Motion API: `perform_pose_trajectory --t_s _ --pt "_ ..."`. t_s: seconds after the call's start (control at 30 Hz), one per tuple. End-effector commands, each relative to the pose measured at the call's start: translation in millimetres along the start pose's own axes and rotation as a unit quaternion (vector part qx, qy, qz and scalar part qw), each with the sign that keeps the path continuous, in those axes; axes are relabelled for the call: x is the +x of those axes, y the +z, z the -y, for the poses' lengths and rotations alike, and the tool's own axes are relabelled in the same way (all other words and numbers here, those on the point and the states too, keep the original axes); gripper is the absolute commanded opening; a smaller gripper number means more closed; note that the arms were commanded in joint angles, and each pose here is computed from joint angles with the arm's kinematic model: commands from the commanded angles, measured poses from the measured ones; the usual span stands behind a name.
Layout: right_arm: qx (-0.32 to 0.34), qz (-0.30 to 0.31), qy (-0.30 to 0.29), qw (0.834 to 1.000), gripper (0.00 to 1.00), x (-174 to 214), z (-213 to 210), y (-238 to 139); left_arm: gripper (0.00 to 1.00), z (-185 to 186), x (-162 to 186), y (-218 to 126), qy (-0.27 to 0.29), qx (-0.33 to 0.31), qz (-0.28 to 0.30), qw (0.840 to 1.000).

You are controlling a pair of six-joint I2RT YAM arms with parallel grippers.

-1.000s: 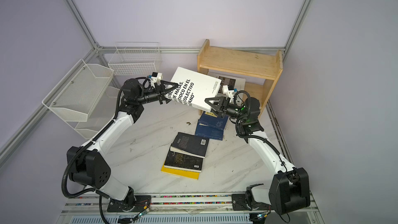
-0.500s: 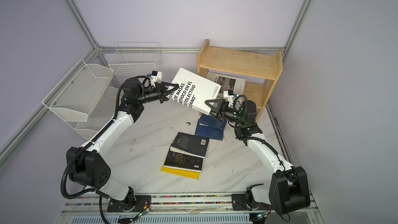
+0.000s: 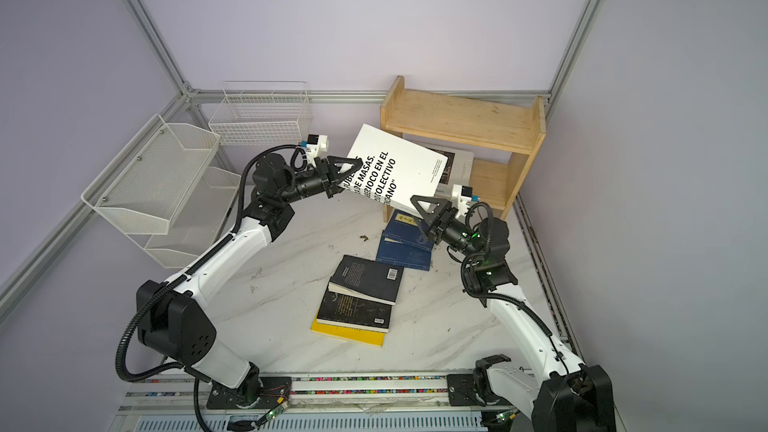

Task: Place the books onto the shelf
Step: 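Lower the white book onto the shelf's bottom tier beside the Chokladfabriken book, then push the white book into the shelf with the right gripper while left gripper withdraws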

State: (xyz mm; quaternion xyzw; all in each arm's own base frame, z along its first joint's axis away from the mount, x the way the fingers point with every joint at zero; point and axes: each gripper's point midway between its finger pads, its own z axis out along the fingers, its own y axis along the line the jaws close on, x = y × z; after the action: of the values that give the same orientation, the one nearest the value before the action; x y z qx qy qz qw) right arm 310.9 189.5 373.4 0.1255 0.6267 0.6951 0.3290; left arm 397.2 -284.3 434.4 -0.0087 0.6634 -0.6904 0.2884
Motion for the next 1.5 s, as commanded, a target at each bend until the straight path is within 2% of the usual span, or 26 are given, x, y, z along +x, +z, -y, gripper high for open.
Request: perform_pose_trajectory --t_s 0.0,0.1,0.23,0.37,0.53,0.6,0.67,0.73,0.9,1.03,1.17,1.33,1.47 --pt "-0.022 0.03 -0.005 0.999 0.7 -7 -12 -6 0.37 -1 8 3 -0.005 0.019 0.002 1.0" --pt "-0.018 0.041 -0.001 0.999 0.61 -6 -6 -12 0.37 -9 15 3 -0.019 0.018 0.003 1.0" --pt "-0.016 0.062 0.002 0.998 0.56 -6 -3 -22 0.37 -17 25 2 -0.032 0.01 0.004 0.999" --pt "-0.007 0.086 0.025 0.996 0.5 -5 6 -34 0.42 -29 34 5 -0.044 -0.001 0.005 0.999" --pt "0.035 0.097 0.032 0.994 0.43 0 21 -45 0.49 -40 43 14 -0.056 -0.008 -0.007 0.998" --pt "0.039 0.104 0.029 0.993 0.42 0 22 -48 0.57 -43 43 16 -0.059 -0.011 -0.008 0.998" --pt "0.041 0.102 0.021 0.994 0.41 -3 22 -47 0.76 -45 41 17 -0.053 -0.02 -0.007 0.998" --pt "0.044 0.092 0.006 0.995 0.41 -6 18 -41 0.86 -51 34 13 -0.041 -0.047 0.004 0.998" --pt "0.06 0.091 -0.015 0.994 0.4 -33 20 -34 0.99 -63 10 -17 -0.013 -0.107 0.052 0.993" --pt "0.061 0.093 -0.05 0.993 0.4 -58 11 -36 1.0 -72 -5 -45 -0.013 -0.126 0.074 0.989" --pt "0.071 0.085 -0.059 0.992 0.4 -78 16 -39 1.0 -79 -13 -63 -0.017 -0.136 0.087 0.987" --pt "0.082 0.071 -0.076 0.991 0.4 -99 21 -32 1.0 -86 -17 -62 -0.007 -0.148 0.075 0.986" --pt "0.102 0.052 -0.092 0.989 0.41 -112 28 -20 1.0 -88 -19 -57 0.026 -0.165 0.054 0.984"
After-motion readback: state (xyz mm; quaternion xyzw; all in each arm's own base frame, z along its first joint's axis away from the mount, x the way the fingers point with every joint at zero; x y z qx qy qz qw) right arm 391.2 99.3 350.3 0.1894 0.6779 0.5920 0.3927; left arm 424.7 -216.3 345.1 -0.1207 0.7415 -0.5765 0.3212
